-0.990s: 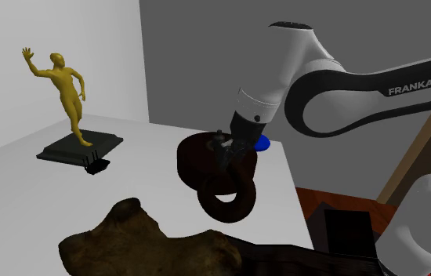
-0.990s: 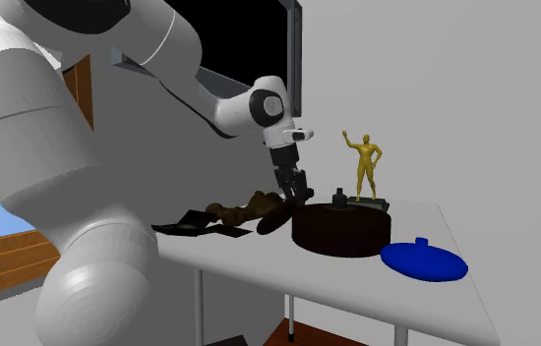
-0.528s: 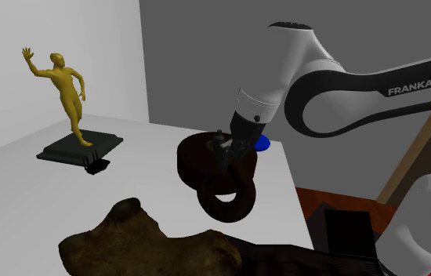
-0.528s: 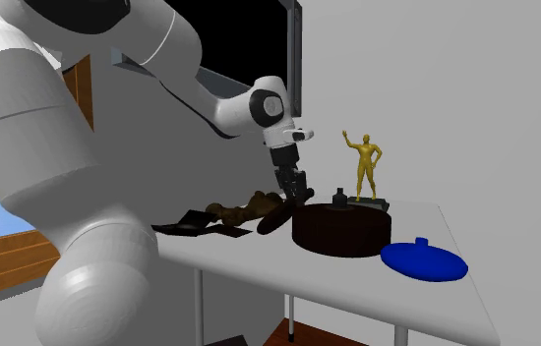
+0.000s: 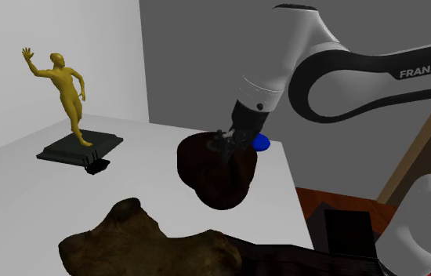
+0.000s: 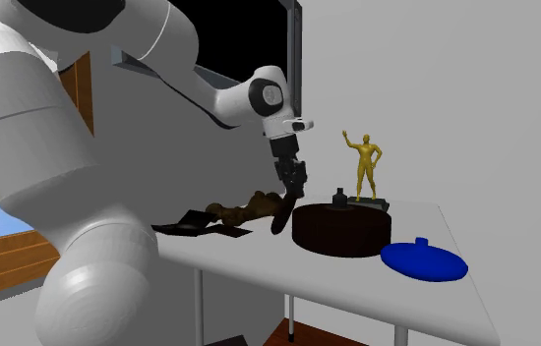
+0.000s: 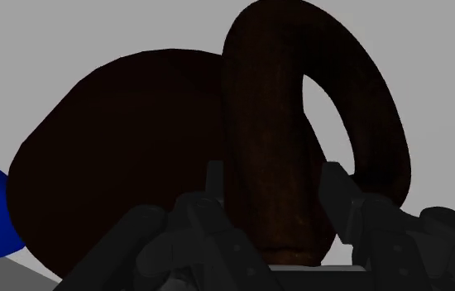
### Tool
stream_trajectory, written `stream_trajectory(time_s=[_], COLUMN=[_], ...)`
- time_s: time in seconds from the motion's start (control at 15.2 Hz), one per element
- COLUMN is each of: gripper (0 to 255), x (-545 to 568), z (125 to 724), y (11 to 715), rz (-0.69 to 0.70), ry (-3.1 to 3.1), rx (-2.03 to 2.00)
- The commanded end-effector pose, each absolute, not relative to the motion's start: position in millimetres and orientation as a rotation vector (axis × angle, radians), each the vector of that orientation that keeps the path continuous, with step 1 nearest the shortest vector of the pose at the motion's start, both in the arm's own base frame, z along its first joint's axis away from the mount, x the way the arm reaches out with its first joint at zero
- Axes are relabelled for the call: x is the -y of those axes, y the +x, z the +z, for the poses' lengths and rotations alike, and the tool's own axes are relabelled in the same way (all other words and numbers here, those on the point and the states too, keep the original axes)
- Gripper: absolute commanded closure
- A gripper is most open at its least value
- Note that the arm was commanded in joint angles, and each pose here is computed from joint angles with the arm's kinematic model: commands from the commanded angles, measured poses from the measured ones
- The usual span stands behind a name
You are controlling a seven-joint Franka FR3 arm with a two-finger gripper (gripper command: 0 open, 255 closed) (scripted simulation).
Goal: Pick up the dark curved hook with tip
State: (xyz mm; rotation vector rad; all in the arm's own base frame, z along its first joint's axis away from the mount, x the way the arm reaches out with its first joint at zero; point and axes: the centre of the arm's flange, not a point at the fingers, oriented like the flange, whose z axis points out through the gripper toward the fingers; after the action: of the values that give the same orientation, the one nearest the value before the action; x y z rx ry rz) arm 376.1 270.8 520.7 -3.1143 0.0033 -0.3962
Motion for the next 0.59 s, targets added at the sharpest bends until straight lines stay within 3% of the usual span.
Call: stream_trajectory(time_s=[0.0,0.53], gripper=[255,255], x=[-271.3,-271.3], z=[531.6,573.8], y=[376.6,376.6], rz=[-0.397,-0.397], ry=[-3.114,-3.114], rx=[-0.003,-0.003])
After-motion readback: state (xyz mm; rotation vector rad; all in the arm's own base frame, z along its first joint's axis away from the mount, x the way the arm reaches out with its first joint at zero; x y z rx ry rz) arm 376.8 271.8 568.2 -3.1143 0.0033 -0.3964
